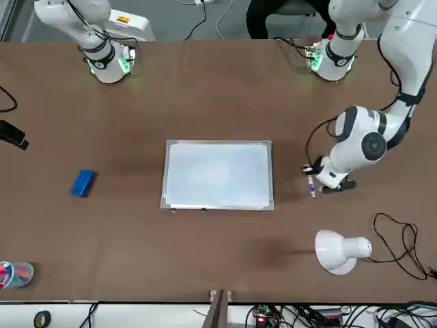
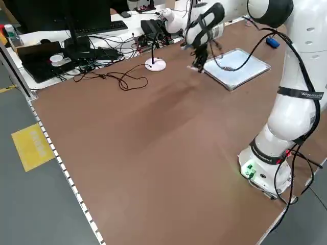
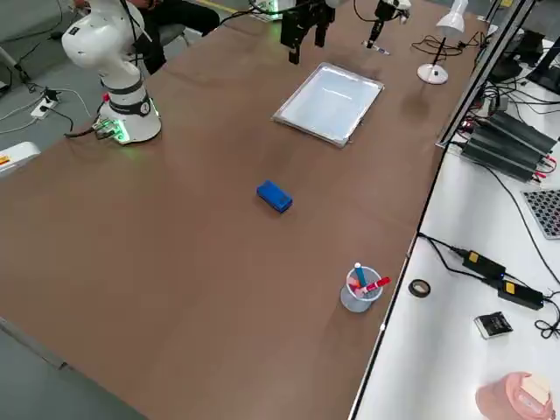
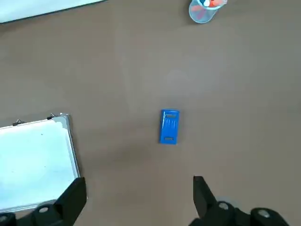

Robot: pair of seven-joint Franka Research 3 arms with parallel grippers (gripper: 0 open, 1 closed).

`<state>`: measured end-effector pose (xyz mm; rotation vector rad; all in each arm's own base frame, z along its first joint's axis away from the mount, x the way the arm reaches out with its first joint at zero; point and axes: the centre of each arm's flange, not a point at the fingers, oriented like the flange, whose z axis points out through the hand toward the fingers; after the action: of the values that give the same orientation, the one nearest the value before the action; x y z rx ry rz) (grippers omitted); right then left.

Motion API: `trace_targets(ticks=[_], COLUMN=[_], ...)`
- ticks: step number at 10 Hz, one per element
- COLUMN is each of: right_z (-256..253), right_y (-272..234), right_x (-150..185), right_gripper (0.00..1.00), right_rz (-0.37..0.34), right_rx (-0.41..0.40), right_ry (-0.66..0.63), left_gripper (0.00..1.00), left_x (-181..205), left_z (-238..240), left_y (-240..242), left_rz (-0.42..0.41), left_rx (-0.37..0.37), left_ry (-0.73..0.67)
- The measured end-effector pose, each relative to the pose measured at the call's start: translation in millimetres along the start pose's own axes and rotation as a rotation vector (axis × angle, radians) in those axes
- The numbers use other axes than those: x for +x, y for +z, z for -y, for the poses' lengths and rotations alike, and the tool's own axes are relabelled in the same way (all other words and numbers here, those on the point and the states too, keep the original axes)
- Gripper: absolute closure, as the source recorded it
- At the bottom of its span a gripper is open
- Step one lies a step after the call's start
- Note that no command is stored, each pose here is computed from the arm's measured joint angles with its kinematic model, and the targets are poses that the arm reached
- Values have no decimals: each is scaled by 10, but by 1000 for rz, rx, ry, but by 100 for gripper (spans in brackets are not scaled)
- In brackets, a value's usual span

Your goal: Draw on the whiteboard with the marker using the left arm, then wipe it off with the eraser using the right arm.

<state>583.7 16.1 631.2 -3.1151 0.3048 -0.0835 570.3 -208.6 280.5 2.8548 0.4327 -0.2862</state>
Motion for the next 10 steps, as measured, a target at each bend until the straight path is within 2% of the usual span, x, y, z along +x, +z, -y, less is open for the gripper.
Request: trace_targets(ticks=[2, 5, 8, 10], right_z=[-1, -4, -14, -30], right_y=[-1, -7, -8, -7], right_x=[2, 10, 18, 22], right_gripper=[0, 0, 0, 0], right_rz=[-2, -8, -12, -12], right_rx=[0, 0, 1, 0], right_ry=[0, 1, 3, 6], left_gripper=[83, 83, 83, 83], left_x=[-196, -416, -521, -524], left_z=[-449, -1047, -1523, -1662], left_y=[-96, 13, 296, 518], left_rz=[89, 254, 473, 606], left_rx=[-115, -276, -440, -546], left_ry=[-110, -289, -484, -623])
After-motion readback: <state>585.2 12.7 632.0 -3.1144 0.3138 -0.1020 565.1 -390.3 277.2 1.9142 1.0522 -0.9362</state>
